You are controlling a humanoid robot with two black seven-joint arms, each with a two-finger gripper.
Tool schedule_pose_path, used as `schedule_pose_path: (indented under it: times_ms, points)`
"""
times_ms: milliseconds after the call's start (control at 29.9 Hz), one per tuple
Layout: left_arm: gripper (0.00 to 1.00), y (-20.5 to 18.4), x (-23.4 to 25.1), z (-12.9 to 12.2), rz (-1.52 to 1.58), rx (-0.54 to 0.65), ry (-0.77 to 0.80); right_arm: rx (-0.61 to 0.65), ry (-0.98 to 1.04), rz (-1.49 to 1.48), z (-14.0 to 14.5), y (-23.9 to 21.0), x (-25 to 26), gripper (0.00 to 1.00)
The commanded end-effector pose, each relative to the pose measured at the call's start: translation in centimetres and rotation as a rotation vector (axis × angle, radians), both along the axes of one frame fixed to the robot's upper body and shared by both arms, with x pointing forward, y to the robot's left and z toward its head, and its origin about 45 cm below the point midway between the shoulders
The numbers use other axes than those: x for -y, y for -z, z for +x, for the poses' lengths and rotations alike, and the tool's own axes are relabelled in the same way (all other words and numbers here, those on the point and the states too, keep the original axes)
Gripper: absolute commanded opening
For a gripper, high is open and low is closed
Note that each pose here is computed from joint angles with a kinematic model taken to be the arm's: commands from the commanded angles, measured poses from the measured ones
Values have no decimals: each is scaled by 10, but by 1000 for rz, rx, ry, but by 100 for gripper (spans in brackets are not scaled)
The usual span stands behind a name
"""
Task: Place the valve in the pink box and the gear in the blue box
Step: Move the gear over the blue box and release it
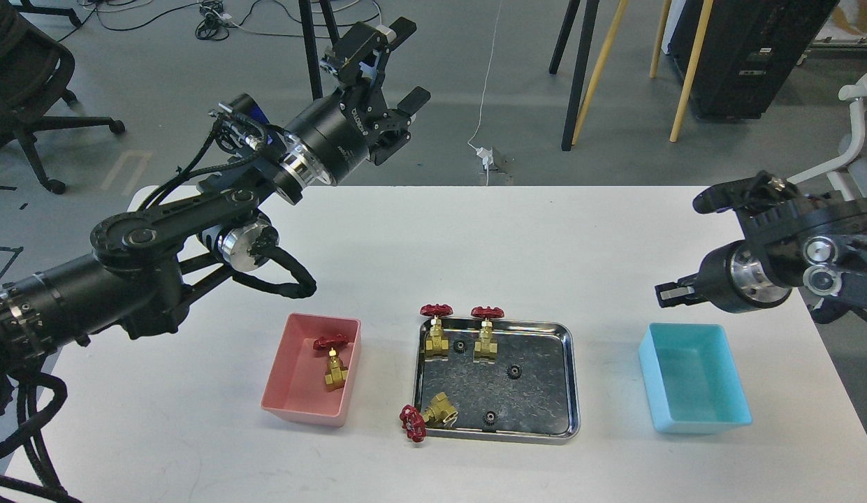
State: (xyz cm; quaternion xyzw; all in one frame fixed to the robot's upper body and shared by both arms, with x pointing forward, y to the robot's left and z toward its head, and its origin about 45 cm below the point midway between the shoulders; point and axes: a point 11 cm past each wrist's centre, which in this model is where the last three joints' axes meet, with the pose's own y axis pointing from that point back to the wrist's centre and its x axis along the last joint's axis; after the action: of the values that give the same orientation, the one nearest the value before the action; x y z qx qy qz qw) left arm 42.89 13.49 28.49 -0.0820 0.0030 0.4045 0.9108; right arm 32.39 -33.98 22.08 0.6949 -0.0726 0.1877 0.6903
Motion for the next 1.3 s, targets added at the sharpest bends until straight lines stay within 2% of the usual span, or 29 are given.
schedule_pose_path:
  times_ms: [0, 100, 334, 434, 534, 835, 1002, 1135, 1269]
  points:
    - [99, 2, 2, -2, -3, -6, 4, -70, 61, -4, -42, 12, 30, 14]
    - [99, 3, 9, -4, -12, -9, 18, -92, 111, -7, -56, 17, 47, 14]
    - [99, 3, 13, -5, -18, -11, 25, -68, 108, 20, -49, 13, 40, 16]
    - [99, 3, 13, -5, -16, -10, 26, -73, 98, 31, -48, 15, 35, 19]
    - [99, 4, 13, -5, -18, -13, 25, -78, 94, 35, -48, 16, 33, 37]
    - [99, 5, 12, -5, -17, -16, 24, -82, 97, 72, -47, 19, 25, 60]
    - [99, 3, 9, -5, -19, -13, 30, -6, 187, 220, -17, -9, 16, 65]
    - [99, -10, 4, -2, -67, -5, 81, 94, 372, 499, 30, -60, 7, 71]
    - [99, -27, -18, -5, -105, -8, 245, 176, 595, 947, 83, -126, 7, 71]
